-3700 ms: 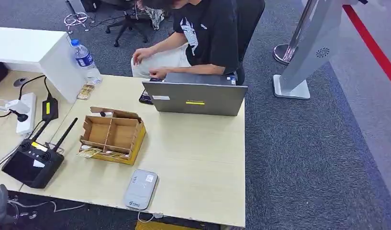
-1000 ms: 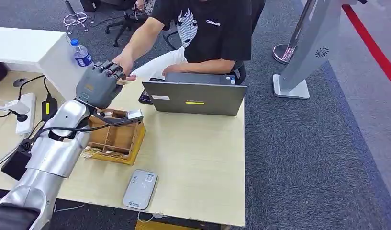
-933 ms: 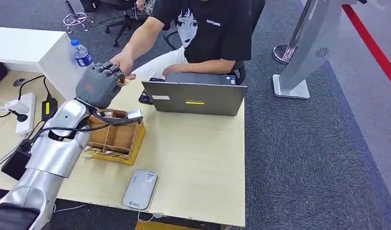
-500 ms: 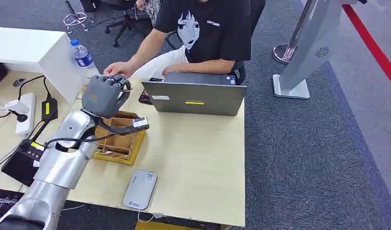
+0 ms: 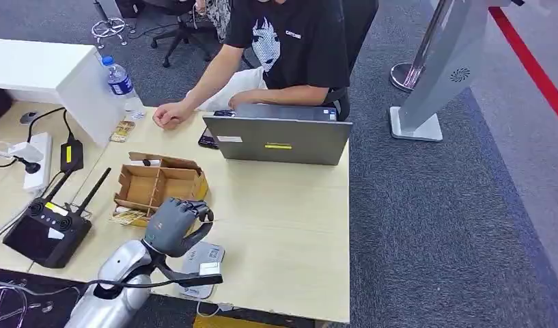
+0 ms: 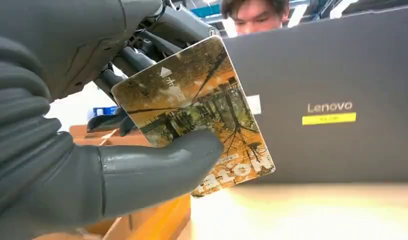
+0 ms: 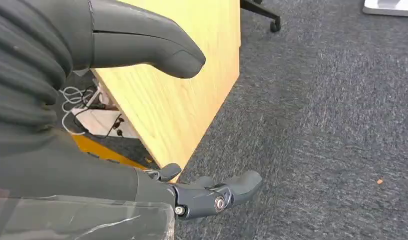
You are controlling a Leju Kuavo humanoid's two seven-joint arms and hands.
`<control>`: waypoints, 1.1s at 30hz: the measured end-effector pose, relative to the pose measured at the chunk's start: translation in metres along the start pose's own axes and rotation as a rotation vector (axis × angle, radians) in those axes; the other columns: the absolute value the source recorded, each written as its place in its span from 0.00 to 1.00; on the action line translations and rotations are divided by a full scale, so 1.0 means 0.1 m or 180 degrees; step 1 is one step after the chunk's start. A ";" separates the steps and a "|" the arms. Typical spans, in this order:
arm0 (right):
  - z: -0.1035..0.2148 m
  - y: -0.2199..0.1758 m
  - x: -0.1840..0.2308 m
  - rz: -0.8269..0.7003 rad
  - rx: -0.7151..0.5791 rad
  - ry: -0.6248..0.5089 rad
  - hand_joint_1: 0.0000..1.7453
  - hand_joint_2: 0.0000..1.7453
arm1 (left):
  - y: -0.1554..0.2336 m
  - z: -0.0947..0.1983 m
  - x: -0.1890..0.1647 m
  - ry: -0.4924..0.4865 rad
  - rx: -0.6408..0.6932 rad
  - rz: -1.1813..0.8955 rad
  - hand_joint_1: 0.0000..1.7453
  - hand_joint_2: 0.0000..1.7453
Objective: Pass the card to the sensor for recognition and then transmit it.
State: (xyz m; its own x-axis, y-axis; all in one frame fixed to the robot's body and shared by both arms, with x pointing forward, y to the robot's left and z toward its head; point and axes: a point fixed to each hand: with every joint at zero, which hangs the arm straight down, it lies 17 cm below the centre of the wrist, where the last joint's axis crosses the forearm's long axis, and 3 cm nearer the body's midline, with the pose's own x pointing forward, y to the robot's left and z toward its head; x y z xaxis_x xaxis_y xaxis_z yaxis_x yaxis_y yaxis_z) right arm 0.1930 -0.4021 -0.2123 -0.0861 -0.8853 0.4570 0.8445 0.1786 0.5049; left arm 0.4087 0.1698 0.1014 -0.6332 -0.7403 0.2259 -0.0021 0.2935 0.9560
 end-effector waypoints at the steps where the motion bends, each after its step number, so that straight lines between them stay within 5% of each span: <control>1: 0.00 0.00 0.00 -0.0005 -0.0003 -0.0003 0.00 1.00 | -0.03 0.02 -0.01 0.0006 -0.0043 0.0006 1.00 1.00; 23: -0.05 0.18 -0.05 0.0099 0.0066 0.0079 0.00 1.00 | -0.76 0.50 -0.35 0.0256 -0.0904 0.0111 1.00 1.00; 28: -0.07 0.21 -0.06 0.0131 0.0073 0.0084 0.00 1.00 | -0.70 0.31 -0.28 0.0167 -0.0741 0.0002 1.00 1.00; 33: -0.05 0.22 -0.09 0.0161 0.0081 0.0072 0.00 1.00 | -0.13 -0.37 -0.04 0.0221 0.0021 -0.0162 1.00 1.00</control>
State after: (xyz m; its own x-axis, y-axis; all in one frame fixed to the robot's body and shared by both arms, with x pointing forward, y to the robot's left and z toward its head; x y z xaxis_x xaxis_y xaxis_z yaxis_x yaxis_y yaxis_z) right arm 0.2145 -0.3926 -0.2089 -0.0315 -0.8843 0.4658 0.8337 0.2339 0.5003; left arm 0.4402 0.1467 0.0946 -0.5770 -0.7944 0.1896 -0.0381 0.2581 0.9654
